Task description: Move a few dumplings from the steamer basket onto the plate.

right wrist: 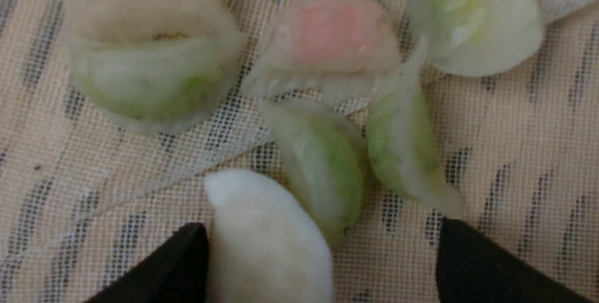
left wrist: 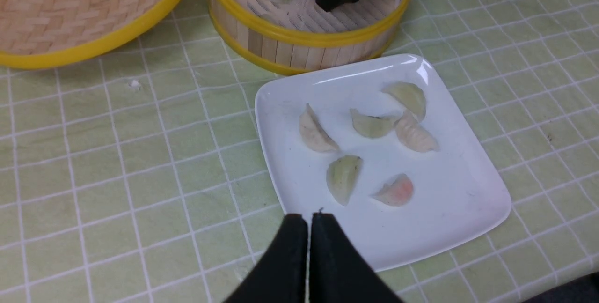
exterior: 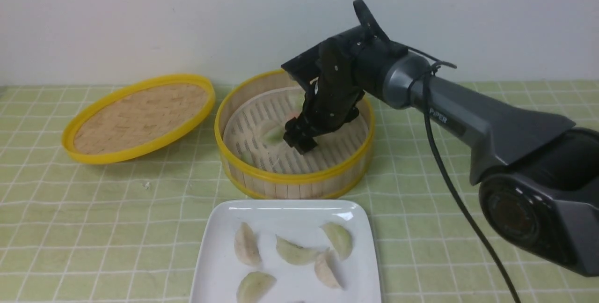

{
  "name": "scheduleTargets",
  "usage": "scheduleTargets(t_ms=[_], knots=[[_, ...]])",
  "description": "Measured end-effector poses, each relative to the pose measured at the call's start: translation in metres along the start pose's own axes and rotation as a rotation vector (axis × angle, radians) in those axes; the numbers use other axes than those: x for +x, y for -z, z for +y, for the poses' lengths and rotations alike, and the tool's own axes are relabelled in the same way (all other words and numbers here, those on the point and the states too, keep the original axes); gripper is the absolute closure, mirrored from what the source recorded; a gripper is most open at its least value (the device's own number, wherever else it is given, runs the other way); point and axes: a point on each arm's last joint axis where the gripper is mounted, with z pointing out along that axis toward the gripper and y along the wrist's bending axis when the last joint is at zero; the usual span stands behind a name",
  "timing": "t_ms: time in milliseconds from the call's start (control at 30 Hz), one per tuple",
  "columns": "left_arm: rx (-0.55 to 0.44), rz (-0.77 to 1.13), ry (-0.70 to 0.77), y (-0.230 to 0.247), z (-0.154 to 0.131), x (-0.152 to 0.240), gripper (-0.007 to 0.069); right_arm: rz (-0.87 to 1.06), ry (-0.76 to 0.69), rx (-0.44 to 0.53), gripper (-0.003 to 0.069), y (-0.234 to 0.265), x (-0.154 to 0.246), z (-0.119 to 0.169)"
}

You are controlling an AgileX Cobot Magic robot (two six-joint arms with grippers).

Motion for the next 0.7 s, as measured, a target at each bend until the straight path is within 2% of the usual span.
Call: scheduleTargets(t_ms=[100,200,267,300,467,700], knots=[[-0.007,0.014,-0.002,0.000,0.001,0.001,0.0631,-0.007,-0.012,-0.013,0.0150,-0.001,-0.001,0.001],[-0.015,0.016,-0.006,0.000,0.001,0.001,0.0631,-0.009,-0.026,-0.034,0.0289,0.000,-0.002,0.002],[-0.020,0.025,-0.007,0.000,0.002,0.002,0.0631,0.006,-0.030,-0.043,0.0412,0.002,-0.003,0.003],[-0.023,0.032,-0.008,0.000,0.002,0.003,0.0631,0.028,-0.031,-0.050,0.0431,0.004,-0.002,0.003],[-0.025,0.040,-0.008,0.000,0.002,0.004,0.0631,0.033,-0.031,-0.056,0.0424,0.021,-0.010,0.003],[-0.027,0.044,-0.009,0.000,0.002,0.004,0.0631,-0.075,-0.083,-0.116,0.0424,0.089,-0.024,0.006]])
